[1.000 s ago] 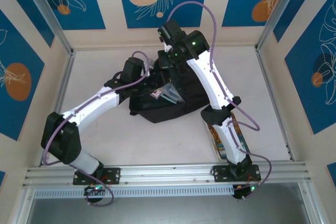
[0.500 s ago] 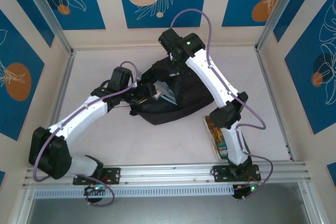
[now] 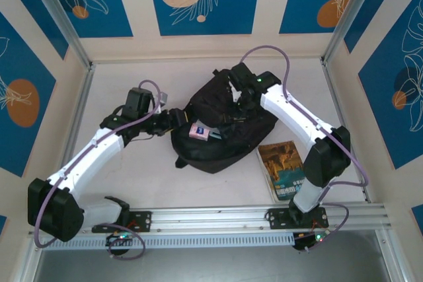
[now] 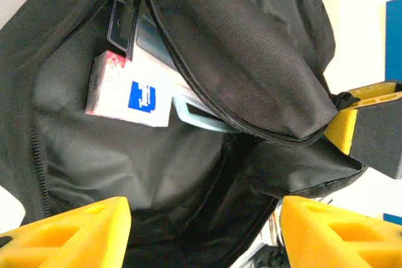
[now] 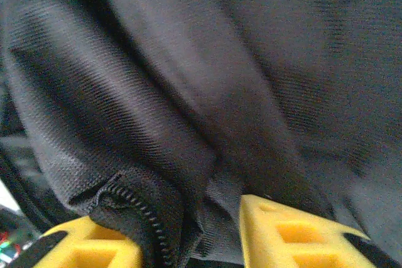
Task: Pack the student bag
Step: Close the student bag at the center of the table.
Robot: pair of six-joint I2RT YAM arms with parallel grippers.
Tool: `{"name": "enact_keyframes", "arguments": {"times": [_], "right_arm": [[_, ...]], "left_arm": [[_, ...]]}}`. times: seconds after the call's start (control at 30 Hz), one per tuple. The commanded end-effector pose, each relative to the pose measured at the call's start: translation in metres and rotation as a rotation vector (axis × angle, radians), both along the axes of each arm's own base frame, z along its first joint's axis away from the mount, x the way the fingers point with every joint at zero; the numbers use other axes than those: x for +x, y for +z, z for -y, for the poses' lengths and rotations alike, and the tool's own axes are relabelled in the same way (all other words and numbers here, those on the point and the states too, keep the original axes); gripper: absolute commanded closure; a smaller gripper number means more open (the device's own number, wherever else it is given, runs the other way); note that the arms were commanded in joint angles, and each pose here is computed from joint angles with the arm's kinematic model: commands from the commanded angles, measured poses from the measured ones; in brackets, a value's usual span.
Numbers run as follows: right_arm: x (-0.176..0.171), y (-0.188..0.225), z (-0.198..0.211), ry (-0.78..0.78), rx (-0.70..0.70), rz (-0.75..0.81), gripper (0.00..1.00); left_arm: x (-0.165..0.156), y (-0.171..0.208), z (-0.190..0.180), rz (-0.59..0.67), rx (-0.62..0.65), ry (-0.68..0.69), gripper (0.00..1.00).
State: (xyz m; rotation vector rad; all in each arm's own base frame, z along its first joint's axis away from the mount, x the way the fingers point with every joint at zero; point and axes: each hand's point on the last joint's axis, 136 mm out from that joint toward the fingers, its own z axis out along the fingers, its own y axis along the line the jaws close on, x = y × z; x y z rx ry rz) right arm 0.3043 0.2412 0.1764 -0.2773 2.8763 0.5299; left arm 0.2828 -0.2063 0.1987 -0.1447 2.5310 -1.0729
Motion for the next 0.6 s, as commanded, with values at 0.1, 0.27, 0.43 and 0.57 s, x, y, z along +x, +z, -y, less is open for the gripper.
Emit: {"name": "enact_keyframes", "arguments": {"times": [0.1,0.27,0.43,0.57], "right_arm": [[0.009,0.029,-0.057,0.119,0.27,0.116,0.48],[0.011,0.057,-0.033,0.122,0.288,0.241,0.19],[-0.001,0.091,-0.005,0.141,0.336,0.361,0.19],[-0.008,0.095,0.03,0.069,0.321,0.408,0.22]], "left_arm": [[-0.021,-0.018,-0.028,-0.033,0.149,0.015,0.37],[-0.034,-0.032,-0.059,-0.062,0.287,0.091,0.37],[-0.047,-0.047,-0.058,-0.112,0.255,0.095,0.36],[-0.046,-0.057,-0.039,-0.133,0.167,0.061,0.36]]}}
